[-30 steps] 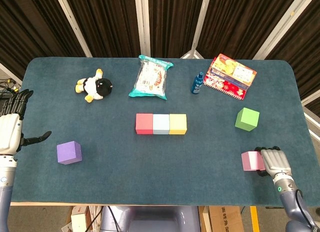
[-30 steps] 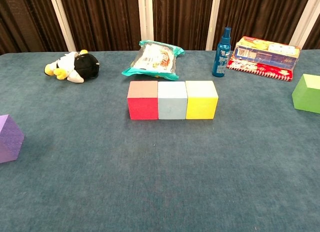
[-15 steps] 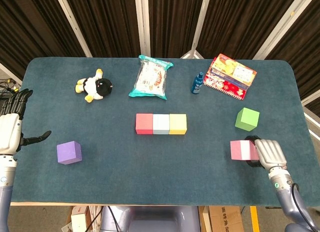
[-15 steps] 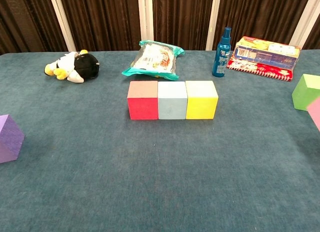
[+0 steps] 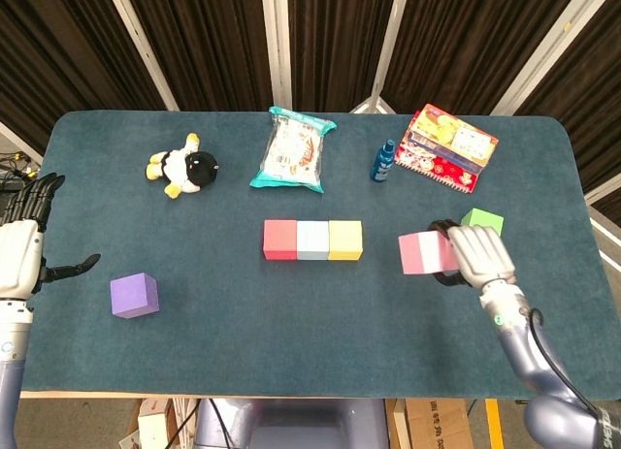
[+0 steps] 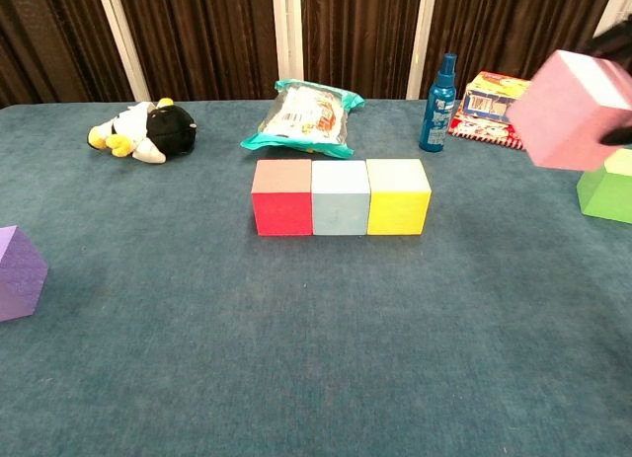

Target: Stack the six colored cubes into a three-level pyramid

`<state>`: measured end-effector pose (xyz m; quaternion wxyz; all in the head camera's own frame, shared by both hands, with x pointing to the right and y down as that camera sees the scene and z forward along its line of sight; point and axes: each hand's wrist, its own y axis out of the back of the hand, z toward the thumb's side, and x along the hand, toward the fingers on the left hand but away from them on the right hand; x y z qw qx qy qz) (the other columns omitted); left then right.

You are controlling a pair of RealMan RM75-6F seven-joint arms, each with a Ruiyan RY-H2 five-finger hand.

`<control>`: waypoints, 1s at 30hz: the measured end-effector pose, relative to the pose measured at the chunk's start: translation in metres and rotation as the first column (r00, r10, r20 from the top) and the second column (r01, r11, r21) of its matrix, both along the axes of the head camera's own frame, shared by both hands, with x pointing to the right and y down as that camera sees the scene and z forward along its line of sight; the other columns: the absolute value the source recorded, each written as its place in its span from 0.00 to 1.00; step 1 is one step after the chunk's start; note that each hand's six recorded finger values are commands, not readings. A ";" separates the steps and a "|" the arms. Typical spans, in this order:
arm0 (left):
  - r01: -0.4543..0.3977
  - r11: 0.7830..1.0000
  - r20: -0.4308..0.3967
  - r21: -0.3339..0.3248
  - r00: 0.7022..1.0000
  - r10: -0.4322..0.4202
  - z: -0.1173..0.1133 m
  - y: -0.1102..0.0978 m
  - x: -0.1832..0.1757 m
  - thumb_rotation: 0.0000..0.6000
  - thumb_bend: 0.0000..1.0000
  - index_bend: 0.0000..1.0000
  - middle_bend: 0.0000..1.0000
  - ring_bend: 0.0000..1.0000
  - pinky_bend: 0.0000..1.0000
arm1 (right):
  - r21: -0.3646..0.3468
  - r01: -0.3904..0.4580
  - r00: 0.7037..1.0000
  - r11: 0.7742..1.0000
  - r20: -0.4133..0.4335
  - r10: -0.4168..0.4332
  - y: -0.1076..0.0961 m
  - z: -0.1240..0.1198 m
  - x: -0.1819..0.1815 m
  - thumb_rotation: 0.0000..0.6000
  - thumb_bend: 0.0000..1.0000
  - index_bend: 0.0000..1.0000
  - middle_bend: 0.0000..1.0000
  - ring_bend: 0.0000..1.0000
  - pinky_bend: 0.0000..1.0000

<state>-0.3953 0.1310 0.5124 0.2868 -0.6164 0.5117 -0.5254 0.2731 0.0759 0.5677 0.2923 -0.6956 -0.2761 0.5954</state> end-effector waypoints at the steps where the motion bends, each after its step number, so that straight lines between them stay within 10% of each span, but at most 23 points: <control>1: 0.003 1.000 -0.002 -0.001 1.000 -0.003 0.000 0.000 -0.001 1.00 0.12 0.00 0.02 0.00 0.04 | -0.006 0.005 1.000 1.000 -0.003 -0.005 -0.003 0.001 -0.006 1.00 0.31 0.55 0.55 0.53 0.42; 15: 0.021 1.000 -0.012 -0.010 1.000 -0.022 0.002 -0.004 -0.007 1.00 0.12 0.00 0.02 0.00 0.04 | -0.185 -0.091 0.994 0.979 -0.080 0.077 -0.031 0.032 -0.102 1.00 0.31 0.55 0.55 0.53 0.43; 30: 0.044 0.999 -0.024 -0.007 0.999 -0.044 0.002 -0.007 -0.013 1.00 0.12 0.00 0.02 0.00 0.04 | -0.197 -0.188 0.977 0.962 -0.133 0.164 -0.052 0.049 -0.186 1.00 0.31 0.54 0.55 0.53 0.45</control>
